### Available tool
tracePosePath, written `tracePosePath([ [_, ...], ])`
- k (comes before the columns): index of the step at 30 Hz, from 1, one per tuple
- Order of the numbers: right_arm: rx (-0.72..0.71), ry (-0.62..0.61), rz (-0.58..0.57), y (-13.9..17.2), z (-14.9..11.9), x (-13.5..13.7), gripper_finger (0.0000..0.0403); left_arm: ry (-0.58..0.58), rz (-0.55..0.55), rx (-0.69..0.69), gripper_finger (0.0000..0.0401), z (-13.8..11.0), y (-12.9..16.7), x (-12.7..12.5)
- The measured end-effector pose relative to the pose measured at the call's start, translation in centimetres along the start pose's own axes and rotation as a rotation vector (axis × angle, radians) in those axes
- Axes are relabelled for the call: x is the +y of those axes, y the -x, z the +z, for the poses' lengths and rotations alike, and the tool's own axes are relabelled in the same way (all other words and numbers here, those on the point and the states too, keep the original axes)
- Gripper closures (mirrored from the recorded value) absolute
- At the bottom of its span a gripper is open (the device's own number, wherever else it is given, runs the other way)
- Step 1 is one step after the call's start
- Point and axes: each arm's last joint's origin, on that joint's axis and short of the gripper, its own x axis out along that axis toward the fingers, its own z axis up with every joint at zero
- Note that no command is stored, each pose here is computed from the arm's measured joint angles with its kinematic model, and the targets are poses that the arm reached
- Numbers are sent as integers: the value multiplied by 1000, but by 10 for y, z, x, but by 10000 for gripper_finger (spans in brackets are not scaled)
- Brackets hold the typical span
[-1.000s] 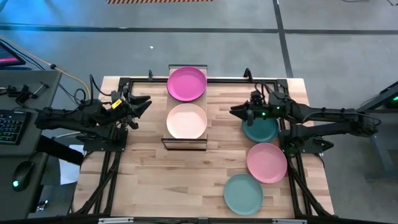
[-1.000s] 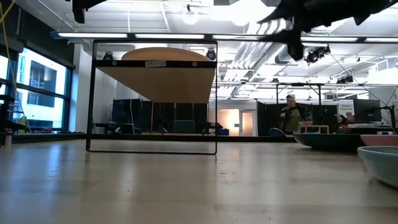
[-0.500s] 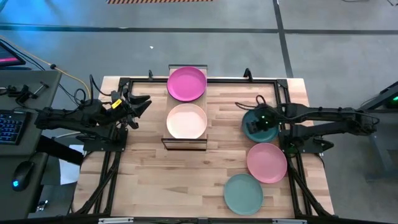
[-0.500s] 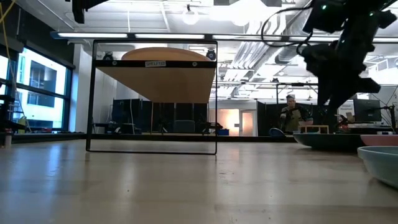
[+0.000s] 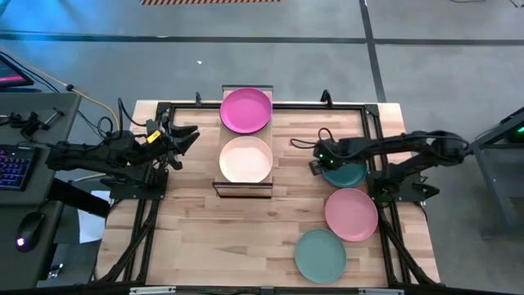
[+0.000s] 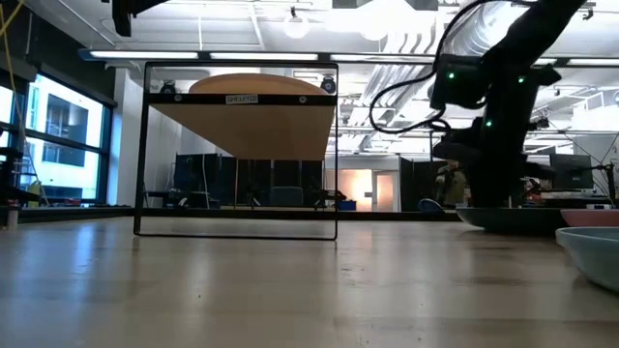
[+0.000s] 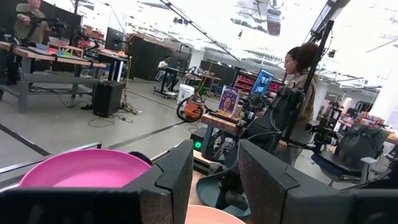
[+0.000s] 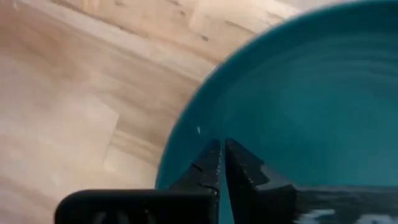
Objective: Place and stack plates onto a shelf
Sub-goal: Stack the dark green plate on top of the pink plate on the shelf
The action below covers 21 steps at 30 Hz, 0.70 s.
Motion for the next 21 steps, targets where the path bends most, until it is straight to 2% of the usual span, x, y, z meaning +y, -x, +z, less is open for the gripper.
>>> tracePosePath([
  [4, -12, -12, 41, -6, 3, 5, 402, 0, 0, 0, 284, 0, 0, 0],
  [14, -38, -13, 299, -7, 3, 35, 403, 0, -1, 0, 284, 0, 0, 0],
  [17, -28, -10, 327, 4, 2, 32, 403, 0, -2, -1, 284, 0, 0, 0],
  [21, -19, -9, 270, 29, 0, 11, 403, -1, -2, -1, 284, 0, 0, 0],
])
